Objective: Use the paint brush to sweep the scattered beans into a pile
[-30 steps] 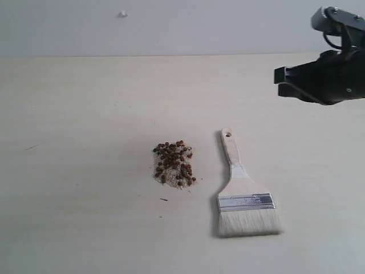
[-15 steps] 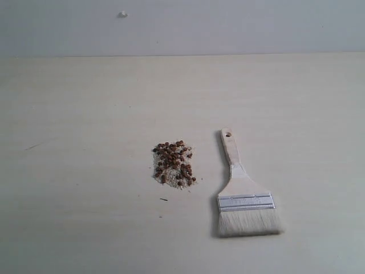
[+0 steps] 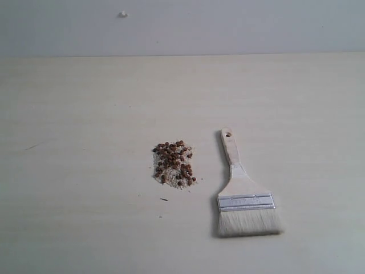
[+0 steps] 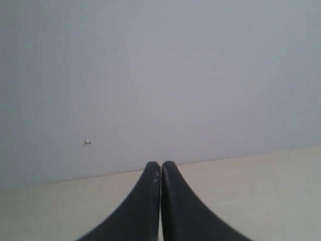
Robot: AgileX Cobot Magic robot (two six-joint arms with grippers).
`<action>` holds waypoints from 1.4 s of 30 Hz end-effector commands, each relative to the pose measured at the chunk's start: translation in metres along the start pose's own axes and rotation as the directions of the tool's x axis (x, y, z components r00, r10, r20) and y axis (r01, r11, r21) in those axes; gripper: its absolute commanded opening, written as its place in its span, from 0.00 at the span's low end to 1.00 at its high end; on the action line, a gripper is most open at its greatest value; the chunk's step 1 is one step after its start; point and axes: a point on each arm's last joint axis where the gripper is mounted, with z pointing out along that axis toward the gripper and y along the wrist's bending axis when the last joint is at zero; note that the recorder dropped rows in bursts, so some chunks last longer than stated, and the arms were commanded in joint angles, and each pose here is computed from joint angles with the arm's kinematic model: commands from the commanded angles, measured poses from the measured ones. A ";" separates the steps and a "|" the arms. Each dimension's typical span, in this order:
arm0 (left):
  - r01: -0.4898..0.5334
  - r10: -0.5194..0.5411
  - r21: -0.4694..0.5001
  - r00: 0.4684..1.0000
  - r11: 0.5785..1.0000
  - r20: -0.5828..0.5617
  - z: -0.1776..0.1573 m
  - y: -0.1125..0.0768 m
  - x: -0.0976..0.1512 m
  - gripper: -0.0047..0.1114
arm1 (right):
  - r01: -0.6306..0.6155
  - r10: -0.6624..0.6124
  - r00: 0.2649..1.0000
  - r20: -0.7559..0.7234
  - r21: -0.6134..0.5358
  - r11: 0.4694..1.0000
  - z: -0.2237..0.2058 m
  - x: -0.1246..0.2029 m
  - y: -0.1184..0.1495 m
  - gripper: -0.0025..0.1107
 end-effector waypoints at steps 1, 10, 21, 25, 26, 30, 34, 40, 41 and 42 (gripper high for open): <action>-0.002 0.002 0.005 1.000 1.000 0.003 0.000 0.000 0.001 0.04 | 0.012 -0.012 1.000 0.010 0.002 1.000 -0.002 0.000 0.000 0.02; -0.002 0.002 0.005 1.000 1.000 0.003 0.000 0.000 0.001 0.04 | 0.098 -0.098 0.995 0.010 0.031 0.995 -0.002 0.000 -0.003 0.02; -0.002 0.002 0.005 1.000 1.000 0.003 0.000 0.000 0.001 0.04 | 0.145 -0.156 0.982 0.108 0.103 0.984 -0.052 -0.002 -0.003 0.02; -0.002 0.002 0.005 1.000 1.000 0.003 0.000 0.000 0.001 0.04 | 0.168 -0.182 0.975 0.128 0.110 0.980 -0.064 0.016 -0.008 0.02; -0.002 0.002 0.005 1.000 1.000 0.003 0.000 0.000 0.001 0.04 | 0.181 -0.196 0.972 0.130 0.114 0.977 -0.065 0.020 -0.009 0.02; -0.002 0.002 0.005 1.000 1.000 0.003 0.000 0.000 0.001 0.04 | 0.224 -0.234 0.970 0.062 0.137 0.965 -0.058 0.042 -0.018 0.02; -0.002 0.002 0.005 1.000 1.000 0.003 0.000 0.000 0.001 0.04 | 0.262 -0.263 0.965 -0.017 0.151 0.953 -0.052 0.065 -0.027 0.02; -0.002 0.002 0.005 1.000 1.000 0.003 0.000 0.000 0.001 0.04 | 0.282 -0.267 0.957 -0.112 0.157 0.946 -0.047 0.095 -0.038 0.02; -0.002 0.002 0.005 1.000 1.000 0.003 0.000 0.000 0.001 0.04 | 0.282 -0.265 0.956 -0.124 0.158 0.946 -0.046 0.099 -0.039 0.02; -0.002 0.002 0.005 1.000 1.000 0.003 0.000 0.000 0.001 0.04 | 0.282 -0.264 0.956 -0.128 0.158 0.946 -0.046 0.100 -0.040 0.02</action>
